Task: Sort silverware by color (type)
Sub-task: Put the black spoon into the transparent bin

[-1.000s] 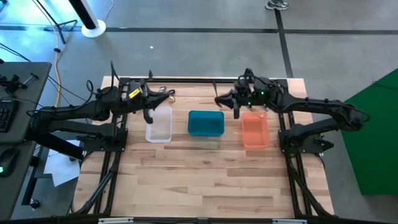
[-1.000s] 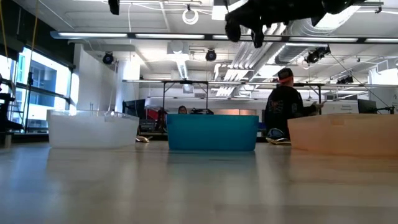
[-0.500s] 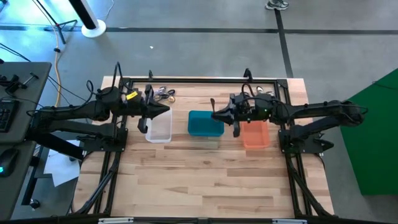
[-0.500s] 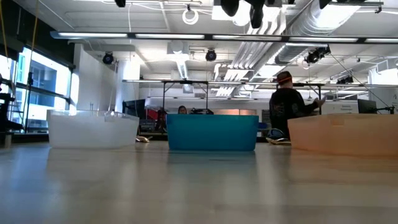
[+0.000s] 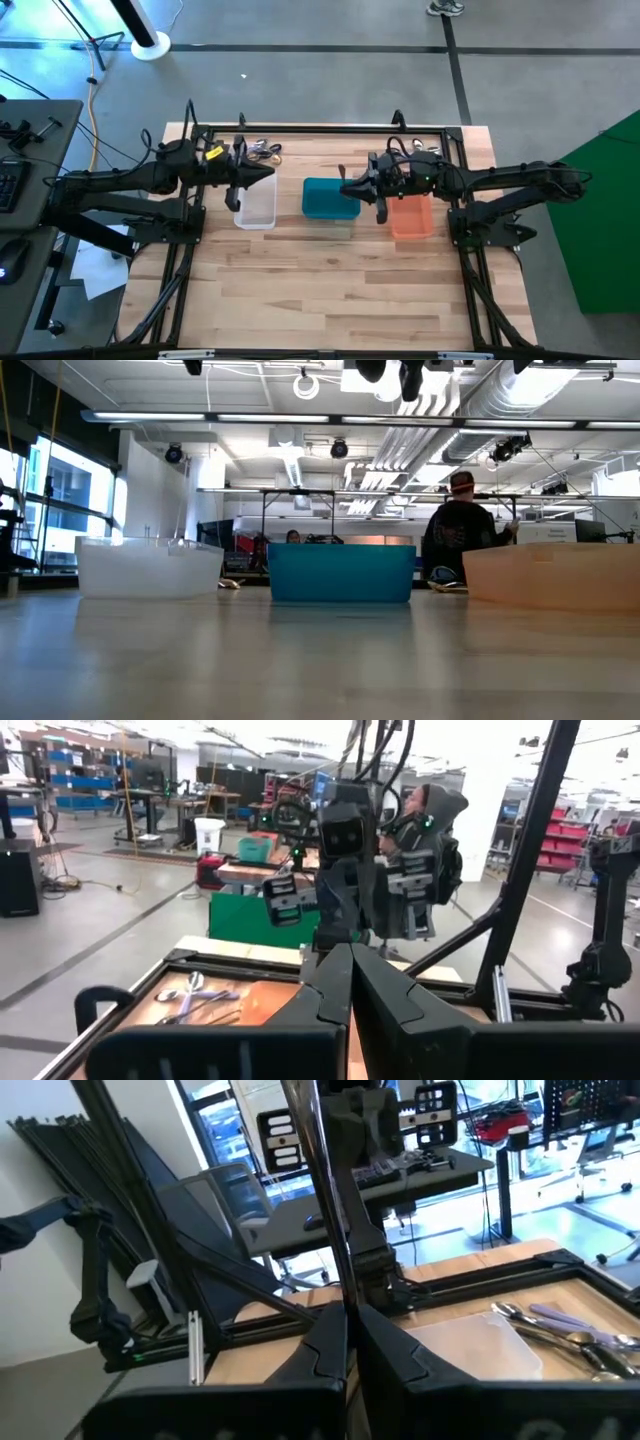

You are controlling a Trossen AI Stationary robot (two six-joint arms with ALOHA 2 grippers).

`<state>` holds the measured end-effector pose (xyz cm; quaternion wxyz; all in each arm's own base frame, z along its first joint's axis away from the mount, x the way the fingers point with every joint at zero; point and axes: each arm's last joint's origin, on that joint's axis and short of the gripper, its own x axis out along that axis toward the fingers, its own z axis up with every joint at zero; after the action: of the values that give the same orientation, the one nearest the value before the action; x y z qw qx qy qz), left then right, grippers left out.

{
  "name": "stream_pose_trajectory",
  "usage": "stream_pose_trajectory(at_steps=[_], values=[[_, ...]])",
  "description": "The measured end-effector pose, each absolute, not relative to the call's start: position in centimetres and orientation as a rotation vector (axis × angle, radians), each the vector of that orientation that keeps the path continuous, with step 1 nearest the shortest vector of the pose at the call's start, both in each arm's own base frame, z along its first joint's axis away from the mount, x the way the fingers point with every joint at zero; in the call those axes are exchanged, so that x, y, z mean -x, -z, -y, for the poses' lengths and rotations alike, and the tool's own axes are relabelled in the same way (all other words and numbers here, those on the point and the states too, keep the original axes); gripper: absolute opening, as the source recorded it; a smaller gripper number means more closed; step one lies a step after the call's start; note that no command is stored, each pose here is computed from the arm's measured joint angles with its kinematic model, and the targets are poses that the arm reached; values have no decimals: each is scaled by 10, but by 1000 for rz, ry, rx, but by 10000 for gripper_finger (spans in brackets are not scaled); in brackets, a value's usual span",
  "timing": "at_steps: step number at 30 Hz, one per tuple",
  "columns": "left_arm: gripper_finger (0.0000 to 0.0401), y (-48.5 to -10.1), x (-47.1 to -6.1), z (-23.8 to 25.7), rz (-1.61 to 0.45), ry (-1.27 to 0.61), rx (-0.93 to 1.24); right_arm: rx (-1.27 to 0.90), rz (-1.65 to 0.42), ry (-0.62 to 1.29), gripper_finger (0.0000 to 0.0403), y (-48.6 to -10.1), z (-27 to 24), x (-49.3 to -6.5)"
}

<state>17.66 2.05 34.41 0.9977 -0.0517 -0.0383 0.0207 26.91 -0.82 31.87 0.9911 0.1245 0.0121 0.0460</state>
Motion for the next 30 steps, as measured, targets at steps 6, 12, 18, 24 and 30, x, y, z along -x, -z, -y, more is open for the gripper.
stream_pose_trajectory(at_steps=[6,12,18,24,30], values=[[0,-338,-186,-17,41,-31,117,-241,-27,-114,0,-319,12,-269],[0,-330,-207,-13,33,-6,136,-255,-26,-98,0,-318,17,-270],[31,-326,-238,-18,115,-54,140,-275,-6,-99,0,-312,19,-280],[104,-330,-268,-24,84,-70,140,-302,39,-106,0,-306,20,-293],[172,-336,-287,-24,69,-10,140,-299,54,-108,0,-304,20,-297]])
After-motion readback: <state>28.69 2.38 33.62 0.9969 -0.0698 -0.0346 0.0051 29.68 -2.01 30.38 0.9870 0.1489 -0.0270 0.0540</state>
